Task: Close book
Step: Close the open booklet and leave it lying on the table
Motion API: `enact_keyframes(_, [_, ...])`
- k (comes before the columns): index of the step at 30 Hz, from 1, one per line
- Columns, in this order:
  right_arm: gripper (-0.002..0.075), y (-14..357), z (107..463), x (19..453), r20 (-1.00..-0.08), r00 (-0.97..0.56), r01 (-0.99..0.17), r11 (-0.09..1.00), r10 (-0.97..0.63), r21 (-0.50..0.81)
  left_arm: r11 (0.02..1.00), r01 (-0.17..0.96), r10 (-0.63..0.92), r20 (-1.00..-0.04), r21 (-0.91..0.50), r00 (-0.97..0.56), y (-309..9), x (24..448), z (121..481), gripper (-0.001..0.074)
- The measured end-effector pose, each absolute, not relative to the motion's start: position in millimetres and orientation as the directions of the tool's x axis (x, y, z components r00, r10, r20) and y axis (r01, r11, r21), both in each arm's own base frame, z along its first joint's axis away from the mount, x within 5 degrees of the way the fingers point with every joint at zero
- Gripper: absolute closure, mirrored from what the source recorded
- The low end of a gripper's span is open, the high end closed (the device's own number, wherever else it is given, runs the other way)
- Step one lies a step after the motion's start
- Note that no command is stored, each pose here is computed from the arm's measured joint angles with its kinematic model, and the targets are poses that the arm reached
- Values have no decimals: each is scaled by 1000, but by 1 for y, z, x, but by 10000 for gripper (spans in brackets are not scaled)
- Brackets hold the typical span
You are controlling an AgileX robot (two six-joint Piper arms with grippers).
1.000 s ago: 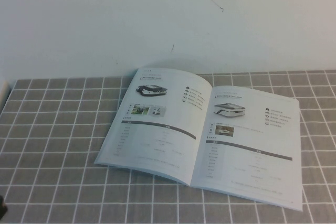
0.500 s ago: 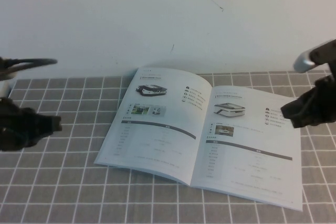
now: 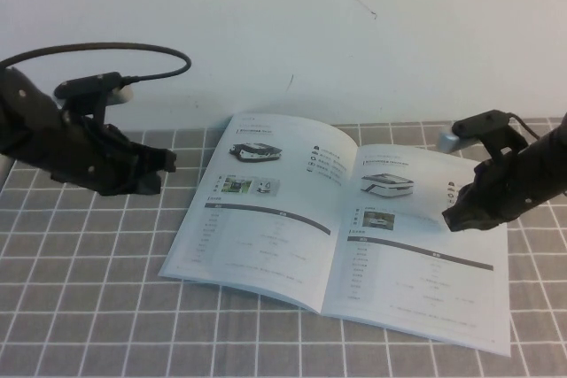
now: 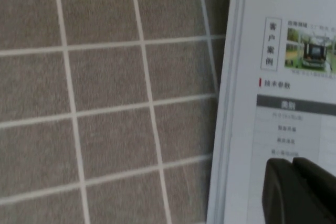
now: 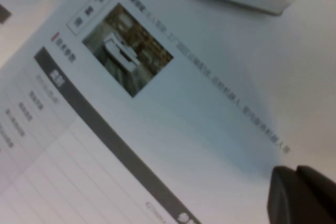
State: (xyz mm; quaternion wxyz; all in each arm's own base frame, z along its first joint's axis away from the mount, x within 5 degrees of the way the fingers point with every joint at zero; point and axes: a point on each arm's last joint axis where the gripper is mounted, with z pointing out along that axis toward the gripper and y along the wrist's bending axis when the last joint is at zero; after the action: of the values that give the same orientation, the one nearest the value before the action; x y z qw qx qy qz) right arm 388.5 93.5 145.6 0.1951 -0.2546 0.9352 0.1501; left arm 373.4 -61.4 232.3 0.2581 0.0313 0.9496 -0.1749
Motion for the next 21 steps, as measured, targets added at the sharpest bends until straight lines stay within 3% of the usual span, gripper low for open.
enact_keyframes(15, [729, 93, 126, 390, -391, -808, -539, 821, -441, 187, 929, 168, -32, -522, -331, -853, -73, 484, 186, 738])
enact_keyframes(21, [729, 93, 126, 390, -391, -808, -539, 821, -441, 187, 913, 164, -29, -459, -374, -888, -80, 511, 162, 738])
